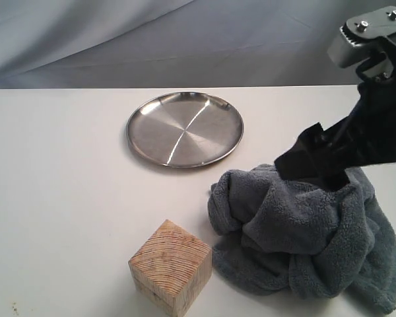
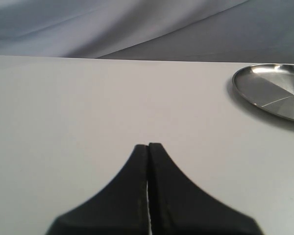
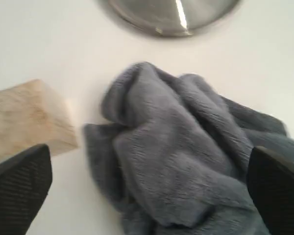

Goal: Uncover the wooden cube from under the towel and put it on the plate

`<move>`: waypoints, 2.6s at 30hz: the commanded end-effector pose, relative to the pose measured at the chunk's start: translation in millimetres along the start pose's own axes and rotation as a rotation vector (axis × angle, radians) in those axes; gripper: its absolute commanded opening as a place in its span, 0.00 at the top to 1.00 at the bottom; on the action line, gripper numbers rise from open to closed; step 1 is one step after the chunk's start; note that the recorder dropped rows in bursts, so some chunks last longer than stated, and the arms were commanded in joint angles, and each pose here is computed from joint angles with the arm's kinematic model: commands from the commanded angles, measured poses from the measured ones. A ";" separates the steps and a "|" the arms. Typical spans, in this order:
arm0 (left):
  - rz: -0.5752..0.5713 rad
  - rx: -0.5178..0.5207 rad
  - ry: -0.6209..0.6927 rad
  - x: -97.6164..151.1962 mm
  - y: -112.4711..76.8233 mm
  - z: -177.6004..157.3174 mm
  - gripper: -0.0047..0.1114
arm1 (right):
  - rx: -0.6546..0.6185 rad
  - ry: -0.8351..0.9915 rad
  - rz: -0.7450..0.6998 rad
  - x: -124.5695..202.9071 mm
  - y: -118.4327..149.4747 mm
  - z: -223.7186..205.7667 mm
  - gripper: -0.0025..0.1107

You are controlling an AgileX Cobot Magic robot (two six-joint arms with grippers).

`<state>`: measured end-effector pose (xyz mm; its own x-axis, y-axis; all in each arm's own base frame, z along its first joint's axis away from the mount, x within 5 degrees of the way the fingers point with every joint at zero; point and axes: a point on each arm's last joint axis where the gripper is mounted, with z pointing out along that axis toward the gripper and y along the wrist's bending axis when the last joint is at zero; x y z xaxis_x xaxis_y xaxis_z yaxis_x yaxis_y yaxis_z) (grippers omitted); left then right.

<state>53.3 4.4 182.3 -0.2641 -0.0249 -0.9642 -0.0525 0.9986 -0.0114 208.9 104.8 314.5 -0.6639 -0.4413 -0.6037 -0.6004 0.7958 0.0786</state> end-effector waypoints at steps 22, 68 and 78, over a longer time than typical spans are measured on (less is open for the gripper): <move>0.000 0.006 -0.015 -0.2 -0.4 0.2 0.96 | -0.194 -0.001 -0.277 13.9 96.3 140.5 0.05; 0.000 0.006 -0.015 -0.2 -0.4 0.2 0.96 | -0.211 0.083 -0.310 34.0 118.6 176.9 0.05; 0.000 0.006 -0.015 -0.2 -0.4 0.2 0.96 | -0.154 0.081 -0.310 41.5 113.9 204.3 0.08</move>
<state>53.3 4.4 182.3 -0.2641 -0.0249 -0.9642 -0.0525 0.9986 -0.0114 202.9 261.5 136.1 -0.4891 -0.6893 -0.5344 -0.8318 0.5531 0.0478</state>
